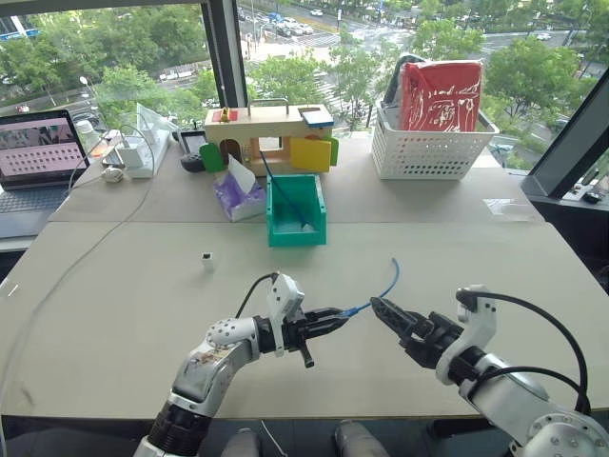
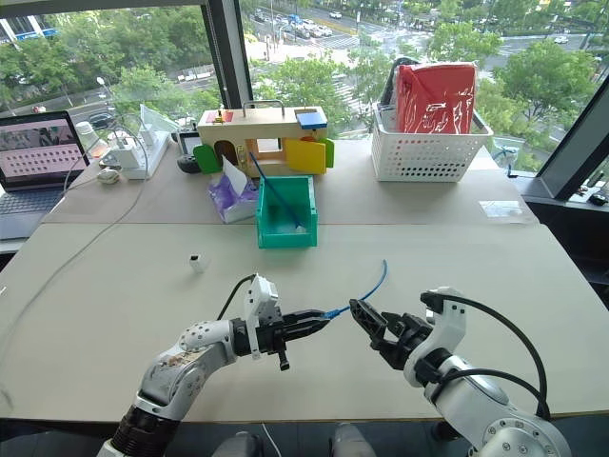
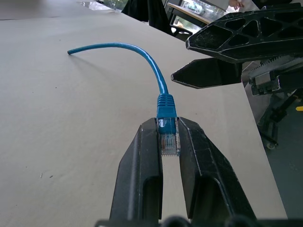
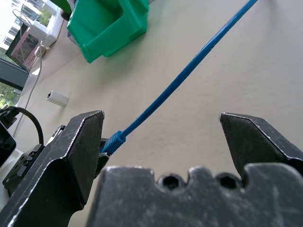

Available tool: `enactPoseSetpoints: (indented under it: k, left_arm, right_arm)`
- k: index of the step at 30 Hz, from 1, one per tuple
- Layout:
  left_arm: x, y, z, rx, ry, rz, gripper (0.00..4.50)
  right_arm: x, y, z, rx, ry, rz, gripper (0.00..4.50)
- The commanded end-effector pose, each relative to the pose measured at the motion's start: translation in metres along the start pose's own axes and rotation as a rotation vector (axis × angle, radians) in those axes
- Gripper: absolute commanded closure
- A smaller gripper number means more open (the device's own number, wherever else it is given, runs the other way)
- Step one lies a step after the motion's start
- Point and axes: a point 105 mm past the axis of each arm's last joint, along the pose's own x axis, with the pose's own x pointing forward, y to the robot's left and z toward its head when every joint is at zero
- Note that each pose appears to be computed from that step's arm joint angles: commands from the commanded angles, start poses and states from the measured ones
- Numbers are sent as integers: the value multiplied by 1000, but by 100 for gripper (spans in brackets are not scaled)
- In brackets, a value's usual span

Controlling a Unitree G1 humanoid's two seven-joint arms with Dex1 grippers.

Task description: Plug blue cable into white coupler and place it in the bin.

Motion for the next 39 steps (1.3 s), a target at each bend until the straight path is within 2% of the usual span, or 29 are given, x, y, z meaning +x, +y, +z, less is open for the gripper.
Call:
enactPoseSetpoints:
  k: [1,6,14,26,34,37,39]
  left_arm:
    - [7,-15,10,1,-42,-46,442]
    - [10,-15,12,6,-48,-54,442]
    - [12,-17,13,-4,-55,-57,442]
    - [12,-18,13,-19,-56,-58,442]
    - [13,-19,11,-22,-54,-64,442]
    - [13,-19,10,-22,-53,-65,442]
    - [13,-19,10,-23,-53,-67,442]
  right_arm:
    - [9,31,-27,196,34,154,0]
    - [6,44,-22,288,63,222,0]
    - [2,49,-19,378,139,197,0]
    - [3,37,-2,383,45,116,0]
    - [5,39,-4,394,55,131,0]
    - [5,39,-4,398,54,135,73]
    - [5,39,-4,400,53,137,138]
